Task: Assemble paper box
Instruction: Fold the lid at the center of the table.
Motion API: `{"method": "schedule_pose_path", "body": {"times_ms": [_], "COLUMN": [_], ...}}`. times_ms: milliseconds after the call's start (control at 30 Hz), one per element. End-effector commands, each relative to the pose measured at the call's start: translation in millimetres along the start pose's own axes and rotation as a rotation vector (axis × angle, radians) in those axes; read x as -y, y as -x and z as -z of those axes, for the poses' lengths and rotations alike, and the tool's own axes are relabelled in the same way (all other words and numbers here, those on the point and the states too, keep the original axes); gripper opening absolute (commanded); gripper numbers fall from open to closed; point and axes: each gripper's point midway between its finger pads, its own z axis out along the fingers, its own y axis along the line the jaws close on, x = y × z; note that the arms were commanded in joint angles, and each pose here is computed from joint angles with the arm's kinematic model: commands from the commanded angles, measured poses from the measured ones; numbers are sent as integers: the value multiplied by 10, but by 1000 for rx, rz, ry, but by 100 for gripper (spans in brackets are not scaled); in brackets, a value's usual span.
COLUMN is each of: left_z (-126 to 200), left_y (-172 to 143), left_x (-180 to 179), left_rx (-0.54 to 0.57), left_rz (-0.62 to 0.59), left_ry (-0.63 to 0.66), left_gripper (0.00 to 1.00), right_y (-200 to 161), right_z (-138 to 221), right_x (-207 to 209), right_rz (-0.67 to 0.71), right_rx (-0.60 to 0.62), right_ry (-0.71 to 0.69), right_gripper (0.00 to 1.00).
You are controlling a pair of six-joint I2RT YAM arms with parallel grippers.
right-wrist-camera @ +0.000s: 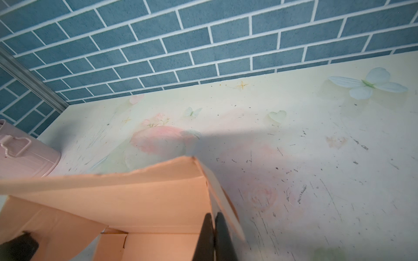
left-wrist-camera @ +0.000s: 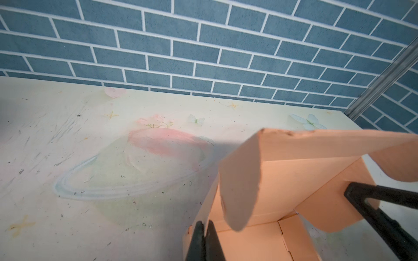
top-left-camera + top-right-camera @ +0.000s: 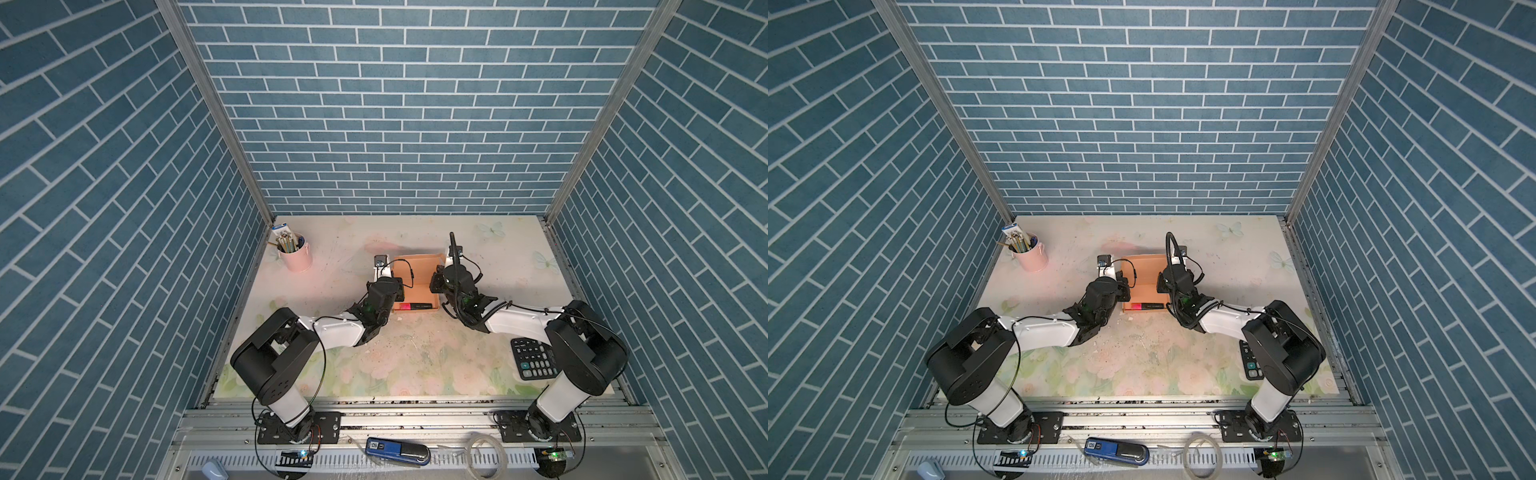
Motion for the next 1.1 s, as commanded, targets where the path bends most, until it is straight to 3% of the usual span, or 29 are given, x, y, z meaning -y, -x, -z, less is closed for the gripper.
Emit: {"method": "schedule_pose_path", "body": {"times_ms": [0, 733, 1067], "left_z": [54, 384, 505], "left_y": [144, -311, -485], "left_x": [-102, 311, 359], "left_rx": [101, 222, 196], "left_rz": [74, 48, 15], "left_ry": [83, -57, -119], "left_gripper": [4, 4, 4], "right_y": [221, -57, -289], "right_z": [98, 571, 662], "right_x": [80, 107, 107], "right_rz": [-9, 91, 118], "right_rx": [104, 228, 245], "right_ry": [-25, 132, 199], "right_gripper": [0, 0, 0]}}
